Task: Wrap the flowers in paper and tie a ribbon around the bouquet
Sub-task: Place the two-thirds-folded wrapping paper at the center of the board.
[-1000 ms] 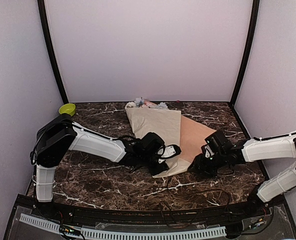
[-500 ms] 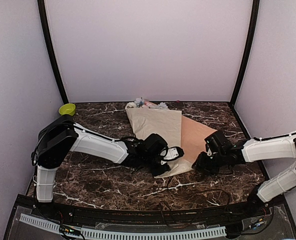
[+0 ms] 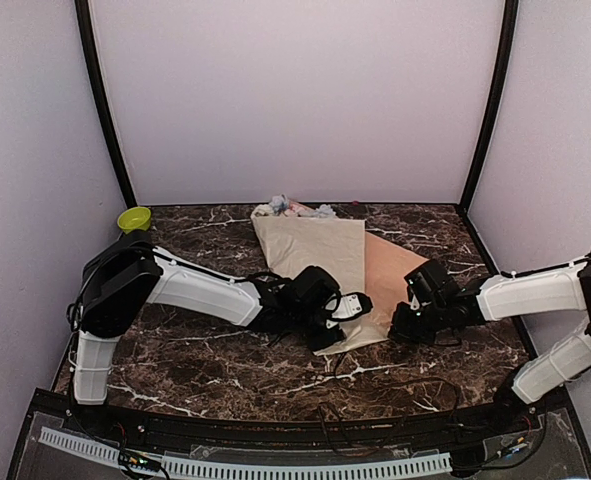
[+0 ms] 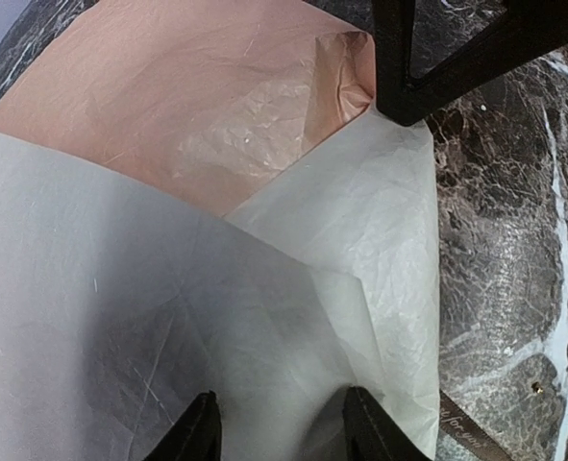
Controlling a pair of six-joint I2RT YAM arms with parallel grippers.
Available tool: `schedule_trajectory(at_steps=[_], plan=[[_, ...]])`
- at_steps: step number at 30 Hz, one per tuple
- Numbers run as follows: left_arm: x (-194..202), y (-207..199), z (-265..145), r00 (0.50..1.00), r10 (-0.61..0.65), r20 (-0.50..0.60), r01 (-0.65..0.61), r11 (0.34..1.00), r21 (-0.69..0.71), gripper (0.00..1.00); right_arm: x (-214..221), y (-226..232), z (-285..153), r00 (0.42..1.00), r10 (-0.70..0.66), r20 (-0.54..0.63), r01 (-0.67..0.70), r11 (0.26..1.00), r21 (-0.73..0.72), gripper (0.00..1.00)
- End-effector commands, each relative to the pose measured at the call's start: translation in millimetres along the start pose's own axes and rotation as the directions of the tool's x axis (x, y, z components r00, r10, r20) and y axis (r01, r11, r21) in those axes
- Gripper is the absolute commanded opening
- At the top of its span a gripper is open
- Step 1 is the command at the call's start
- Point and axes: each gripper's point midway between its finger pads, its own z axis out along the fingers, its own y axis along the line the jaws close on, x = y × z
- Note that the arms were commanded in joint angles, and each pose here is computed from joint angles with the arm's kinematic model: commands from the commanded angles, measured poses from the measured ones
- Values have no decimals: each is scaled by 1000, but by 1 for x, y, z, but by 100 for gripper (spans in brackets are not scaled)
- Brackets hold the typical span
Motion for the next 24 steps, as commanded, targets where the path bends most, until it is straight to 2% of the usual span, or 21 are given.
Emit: schedule_trajectory(at_steps=[1, 9, 19, 20, 22, 24], plan=[[-3, -3, 6, 1000, 22, 2, -22, 1000, 4, 45, -11, 12, -11, 998, -45, 42, 45, 999, -15, 0], [21, -22, 16, 999, 8, -40, -5, 997, 80, 45, -30, 47, -41, 969, -191, 158, 200, 979, -43, 0], [36, -31, 21, 998, -26, -55, 32, 994, 108, 45, -24, 98, -57, 906, -372, 199, 404, 902, -150, 0], [37, -32, 21, 998, -30, -55, 36, 993, 110, 44, -24, 102, -59, 904, -373, 211, 410, 895, -176, 4], [38, -33, 22, 998, -44, -50, 49, 992, 116, 44, -20, 101, -61, 906, -355, 229, 403, 889, -216, 23], [39, -32, 23, 997, -60, -47, 65, 991, 120, 44, -17, 87, -55, 915, -332, 227, 380, 899, -216, 32]])
